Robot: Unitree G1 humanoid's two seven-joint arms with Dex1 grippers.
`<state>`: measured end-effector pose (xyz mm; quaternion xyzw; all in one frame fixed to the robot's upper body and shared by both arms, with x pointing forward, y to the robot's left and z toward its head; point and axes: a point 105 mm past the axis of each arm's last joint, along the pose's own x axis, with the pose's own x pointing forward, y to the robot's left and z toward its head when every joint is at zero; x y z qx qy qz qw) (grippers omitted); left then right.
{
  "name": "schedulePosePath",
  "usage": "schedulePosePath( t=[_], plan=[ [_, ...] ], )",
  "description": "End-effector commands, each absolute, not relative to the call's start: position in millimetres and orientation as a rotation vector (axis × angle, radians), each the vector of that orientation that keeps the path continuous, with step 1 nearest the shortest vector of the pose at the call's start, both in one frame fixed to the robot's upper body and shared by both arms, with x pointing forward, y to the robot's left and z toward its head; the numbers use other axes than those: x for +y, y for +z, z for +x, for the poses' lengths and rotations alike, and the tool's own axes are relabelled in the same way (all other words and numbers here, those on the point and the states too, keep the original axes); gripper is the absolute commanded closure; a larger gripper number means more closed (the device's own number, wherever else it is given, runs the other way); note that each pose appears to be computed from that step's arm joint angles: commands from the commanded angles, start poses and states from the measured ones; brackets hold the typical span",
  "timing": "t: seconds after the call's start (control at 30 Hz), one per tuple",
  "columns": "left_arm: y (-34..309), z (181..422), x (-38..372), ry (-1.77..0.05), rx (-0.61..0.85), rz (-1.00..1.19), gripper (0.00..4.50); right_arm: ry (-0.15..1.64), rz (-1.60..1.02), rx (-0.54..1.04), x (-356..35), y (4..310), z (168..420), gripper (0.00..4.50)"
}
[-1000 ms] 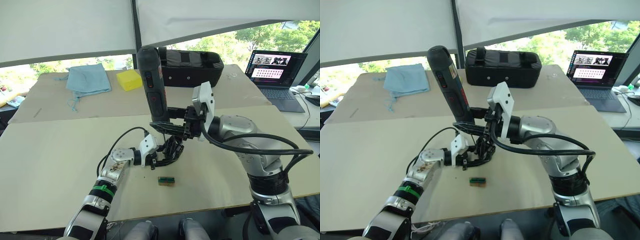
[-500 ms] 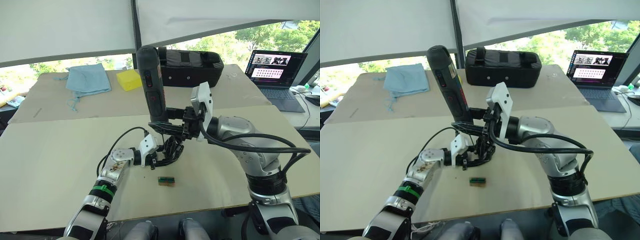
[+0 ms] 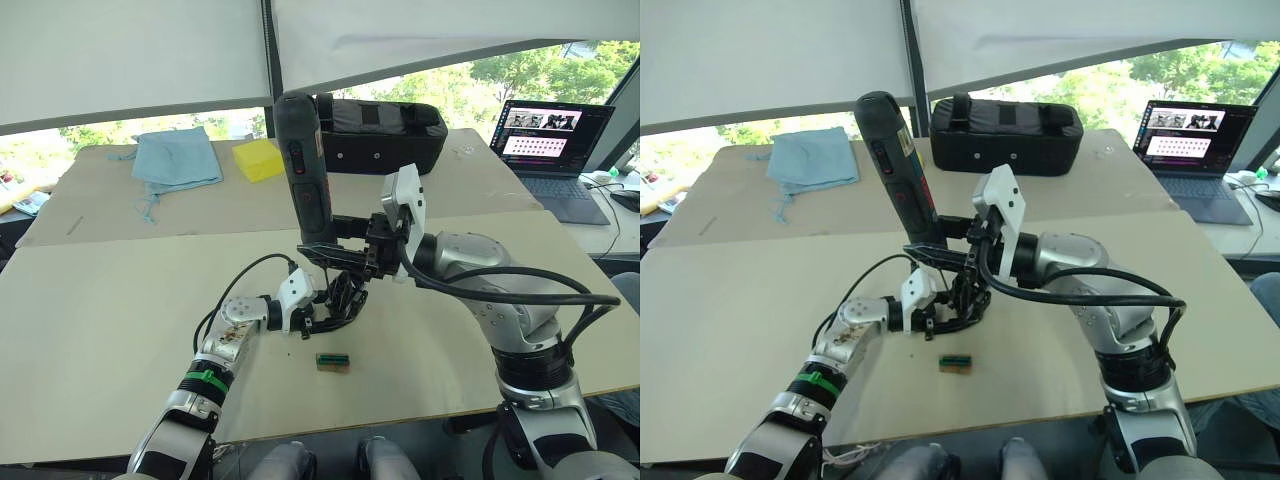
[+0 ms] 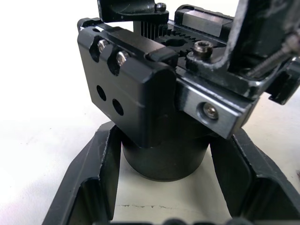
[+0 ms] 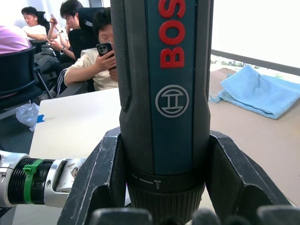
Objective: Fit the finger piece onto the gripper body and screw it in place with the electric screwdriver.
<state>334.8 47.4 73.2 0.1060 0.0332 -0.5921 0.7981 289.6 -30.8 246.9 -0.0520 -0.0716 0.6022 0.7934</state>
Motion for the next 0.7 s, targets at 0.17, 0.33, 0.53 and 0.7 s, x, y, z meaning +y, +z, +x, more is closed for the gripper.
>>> schedulePosePath(
  t=[0.17, 0.33, 0.53, 0.7],
  plan=[
    [73.7, 337.6, 50.5, -1.255, 0.075, 0.241, 2.22, 1.281, -0.141, -0.225, -34.9, 258.3, 289.0, 2.58],
    [73.4, 337.2, 51.2, -1.254, 0.075, 0.242, 2.22, 1.278, -0.142, -0.226, -34.7, 258.2, 290.2, 2.58],
    [74.1, 337.6, 51.2, -1.251, 0.072, 0.241, 2.22, 1.282, -0.137, -0.216, -33.9, 255.7, 289.7, 2.58],
    [74.6, 338.0, 51.1, -1.248, 0.071, 0.240, 2.22, 1.282, -0.126, -0.211, -32.6, 253.2, 289.0, 2.58]
  ],
)
